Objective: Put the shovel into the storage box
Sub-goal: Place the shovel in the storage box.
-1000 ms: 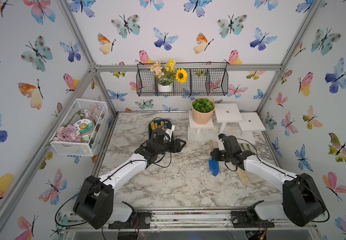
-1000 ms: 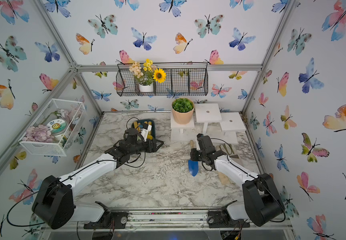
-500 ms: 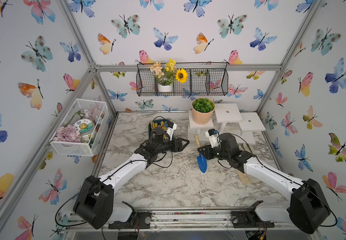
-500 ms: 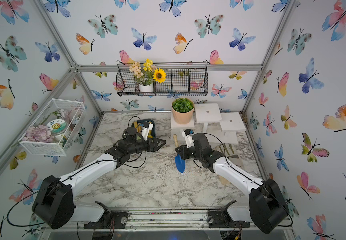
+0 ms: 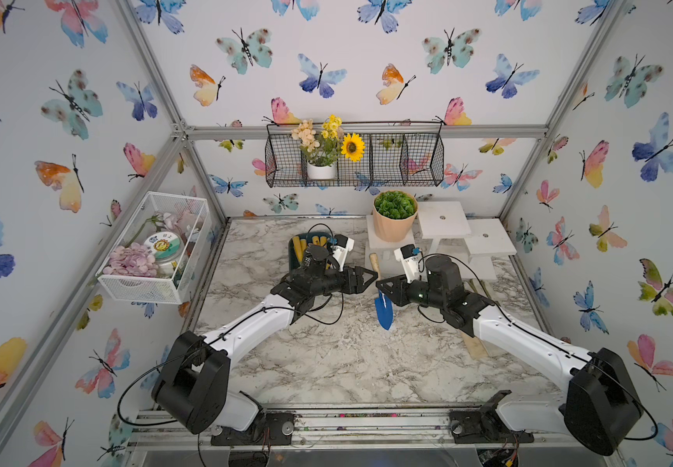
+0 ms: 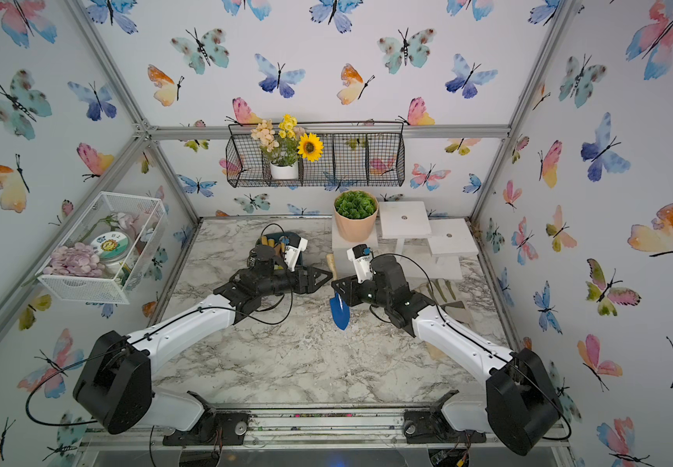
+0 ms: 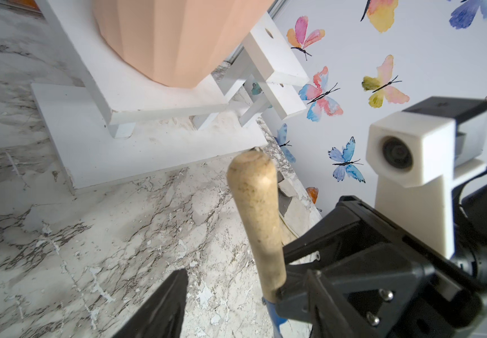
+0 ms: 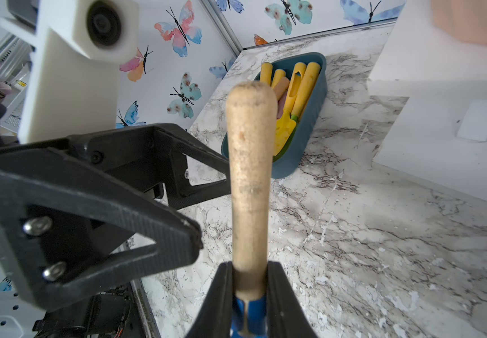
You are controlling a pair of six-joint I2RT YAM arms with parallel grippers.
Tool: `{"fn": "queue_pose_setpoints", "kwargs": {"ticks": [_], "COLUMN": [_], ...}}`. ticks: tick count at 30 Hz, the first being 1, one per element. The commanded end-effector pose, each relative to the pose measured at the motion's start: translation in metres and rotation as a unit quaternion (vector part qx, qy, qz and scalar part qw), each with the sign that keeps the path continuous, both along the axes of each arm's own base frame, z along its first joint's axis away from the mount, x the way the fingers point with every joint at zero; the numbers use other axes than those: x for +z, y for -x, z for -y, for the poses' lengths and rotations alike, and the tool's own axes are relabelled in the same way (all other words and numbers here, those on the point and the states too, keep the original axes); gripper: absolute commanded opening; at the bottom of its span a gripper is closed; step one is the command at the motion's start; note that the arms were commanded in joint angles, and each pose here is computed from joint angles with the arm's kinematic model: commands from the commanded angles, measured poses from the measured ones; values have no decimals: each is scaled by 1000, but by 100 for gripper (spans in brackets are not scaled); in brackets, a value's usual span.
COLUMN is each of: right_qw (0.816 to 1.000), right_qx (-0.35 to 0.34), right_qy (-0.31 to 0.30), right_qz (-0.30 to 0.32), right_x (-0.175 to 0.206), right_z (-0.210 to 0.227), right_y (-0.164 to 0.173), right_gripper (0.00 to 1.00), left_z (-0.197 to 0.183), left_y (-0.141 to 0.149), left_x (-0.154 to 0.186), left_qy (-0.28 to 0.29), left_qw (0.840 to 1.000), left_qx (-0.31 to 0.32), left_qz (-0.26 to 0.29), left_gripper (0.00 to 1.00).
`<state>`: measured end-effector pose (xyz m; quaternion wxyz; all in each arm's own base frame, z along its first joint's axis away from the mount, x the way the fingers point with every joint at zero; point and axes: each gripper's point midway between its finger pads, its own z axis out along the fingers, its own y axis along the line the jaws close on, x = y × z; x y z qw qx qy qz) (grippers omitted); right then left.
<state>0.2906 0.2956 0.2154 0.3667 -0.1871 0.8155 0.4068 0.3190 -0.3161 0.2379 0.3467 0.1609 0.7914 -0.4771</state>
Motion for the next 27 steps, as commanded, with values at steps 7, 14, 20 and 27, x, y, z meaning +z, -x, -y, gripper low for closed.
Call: {"fn": "queue_pose_setpoints", "kwargs": {"ticks": [7,14,20,27], "right_qw": [999,999,999,1000], "right_qx": [20,21,14,-22], "right_qy": [-40,-39,-29,6], "right_qz": [26,23,18,18], "right_x": [29,25,18,7], "right_z": [-11,-12,-11,3], "right_y": [4,5,3,-4], "right_gripper": [10,12,23,40], "left_z": [19,21,20,-4], "left_y": [-3,-3,-4,-18], "left_x": [18,16,14,5], "left_qy": [30,31,32,6], "left_qw": [999,999,999,1000], "left_qx": [-29,-30,-27,9], "left_qz": [16,12,5,-17], "left_gripper": [60,37,4,0]}}
